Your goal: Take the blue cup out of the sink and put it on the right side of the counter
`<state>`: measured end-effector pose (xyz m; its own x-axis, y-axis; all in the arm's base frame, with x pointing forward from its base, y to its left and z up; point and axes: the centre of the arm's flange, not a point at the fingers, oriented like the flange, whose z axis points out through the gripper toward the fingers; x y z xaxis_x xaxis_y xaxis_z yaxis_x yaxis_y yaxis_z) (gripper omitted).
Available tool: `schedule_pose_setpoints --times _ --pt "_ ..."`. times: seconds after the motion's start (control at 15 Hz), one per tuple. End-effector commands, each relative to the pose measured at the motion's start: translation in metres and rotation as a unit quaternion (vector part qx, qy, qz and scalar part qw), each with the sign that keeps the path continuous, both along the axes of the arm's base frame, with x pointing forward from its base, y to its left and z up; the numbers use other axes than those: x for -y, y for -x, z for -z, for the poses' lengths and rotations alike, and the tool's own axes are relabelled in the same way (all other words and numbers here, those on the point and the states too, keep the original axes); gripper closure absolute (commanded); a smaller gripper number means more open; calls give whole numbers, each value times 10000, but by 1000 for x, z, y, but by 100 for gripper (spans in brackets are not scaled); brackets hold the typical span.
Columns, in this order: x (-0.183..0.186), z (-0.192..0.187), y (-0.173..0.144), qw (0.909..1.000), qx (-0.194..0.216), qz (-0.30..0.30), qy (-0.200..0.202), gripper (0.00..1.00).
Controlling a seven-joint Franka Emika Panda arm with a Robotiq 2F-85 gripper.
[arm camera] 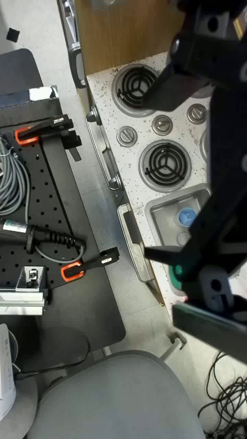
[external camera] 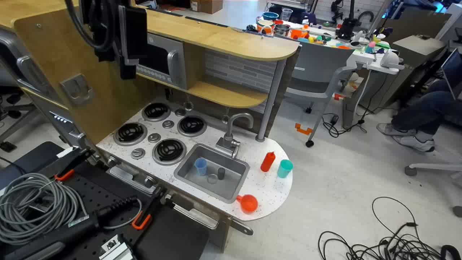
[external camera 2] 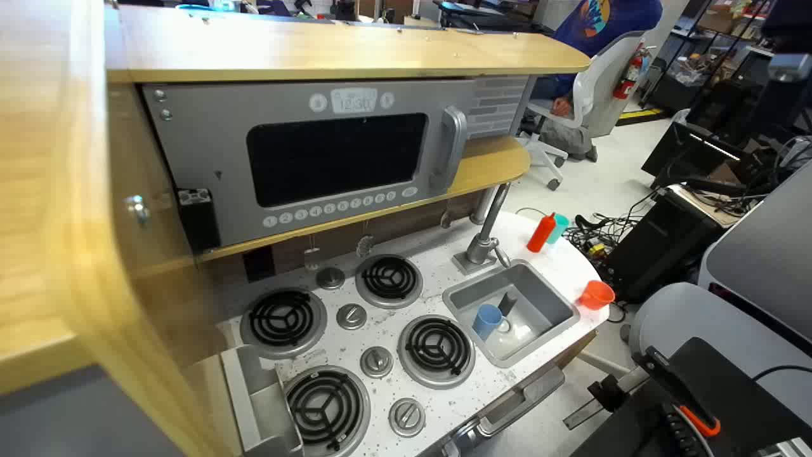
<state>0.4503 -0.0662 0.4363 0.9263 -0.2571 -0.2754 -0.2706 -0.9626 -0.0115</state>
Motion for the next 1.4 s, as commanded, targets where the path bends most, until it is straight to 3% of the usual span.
schedule_pose_setpoints --times 0.0,0.93,1.33 --pt "0 0 0 10000 1 0 0 0" --pt "0 4 -2 10000 12 8 3 0" --pt "16 55 -53 9995 -245 165 -141 0"
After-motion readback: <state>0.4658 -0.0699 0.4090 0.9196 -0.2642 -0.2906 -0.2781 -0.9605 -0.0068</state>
